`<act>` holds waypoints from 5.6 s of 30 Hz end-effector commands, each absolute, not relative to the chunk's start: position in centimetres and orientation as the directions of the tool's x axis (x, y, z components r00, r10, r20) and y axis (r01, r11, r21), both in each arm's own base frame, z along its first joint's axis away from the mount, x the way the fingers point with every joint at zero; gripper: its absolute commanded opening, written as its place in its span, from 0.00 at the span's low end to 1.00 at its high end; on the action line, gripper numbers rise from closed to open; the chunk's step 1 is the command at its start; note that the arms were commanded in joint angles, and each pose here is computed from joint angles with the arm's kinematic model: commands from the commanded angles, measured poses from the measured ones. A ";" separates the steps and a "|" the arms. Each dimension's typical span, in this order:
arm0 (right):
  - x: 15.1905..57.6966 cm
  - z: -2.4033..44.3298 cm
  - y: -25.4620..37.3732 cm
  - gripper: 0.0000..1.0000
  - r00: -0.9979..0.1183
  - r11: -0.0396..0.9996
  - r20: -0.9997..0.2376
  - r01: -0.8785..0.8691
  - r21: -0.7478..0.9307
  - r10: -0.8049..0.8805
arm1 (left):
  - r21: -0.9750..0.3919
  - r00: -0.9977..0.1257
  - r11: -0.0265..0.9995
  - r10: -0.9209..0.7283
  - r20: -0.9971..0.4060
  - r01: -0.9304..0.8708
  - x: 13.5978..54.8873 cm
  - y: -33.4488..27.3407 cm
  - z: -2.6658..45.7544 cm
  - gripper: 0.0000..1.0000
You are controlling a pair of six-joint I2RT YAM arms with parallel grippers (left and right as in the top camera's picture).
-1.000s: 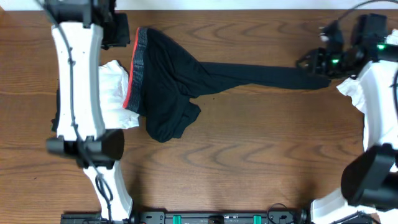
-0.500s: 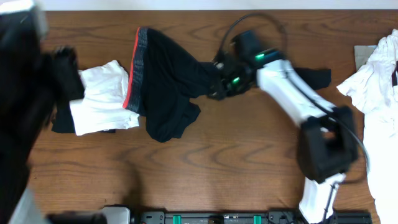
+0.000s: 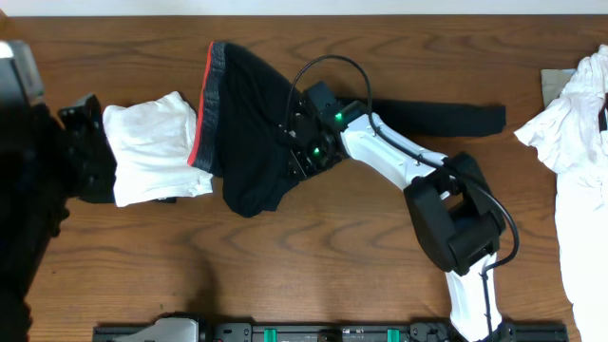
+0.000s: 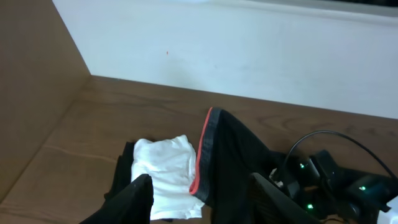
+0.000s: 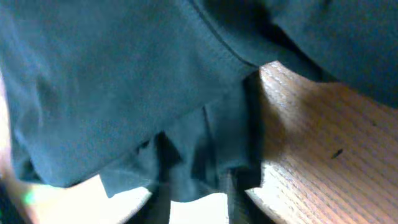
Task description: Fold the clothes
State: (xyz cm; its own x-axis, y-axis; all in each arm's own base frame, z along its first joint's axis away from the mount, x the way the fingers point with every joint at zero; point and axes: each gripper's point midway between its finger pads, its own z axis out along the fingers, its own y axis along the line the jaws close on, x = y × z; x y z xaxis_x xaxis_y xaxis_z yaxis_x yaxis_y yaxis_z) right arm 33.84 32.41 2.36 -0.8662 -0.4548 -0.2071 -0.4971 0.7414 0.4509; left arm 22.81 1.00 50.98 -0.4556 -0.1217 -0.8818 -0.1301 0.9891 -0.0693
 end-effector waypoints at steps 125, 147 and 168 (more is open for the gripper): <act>33.7 15.2 2.5 0.73 -0.963 0.962 -0.153 0.190 0.196 0.221 | -0.038 -0.993 0.998 -0.054 -0.103 -0.051 33.7 -2.6 3.2 0.06; 33.7 1.6 0.3 0.76 -0.939 0.890 0.028 0.335 0.308 0.344 | 0.231 -0.968 0.961 -0.100 -0.232 -0.155 33.2 2.7 11.3 0.06; 31.9 7.8 -5.3 0.01 -0.879 0.874 -0.101 0.440 0.206 0.466 | 0.263 -0.946 0.925 -0.209 -0.247 -0.273 32.3 6.0 12.1 0.06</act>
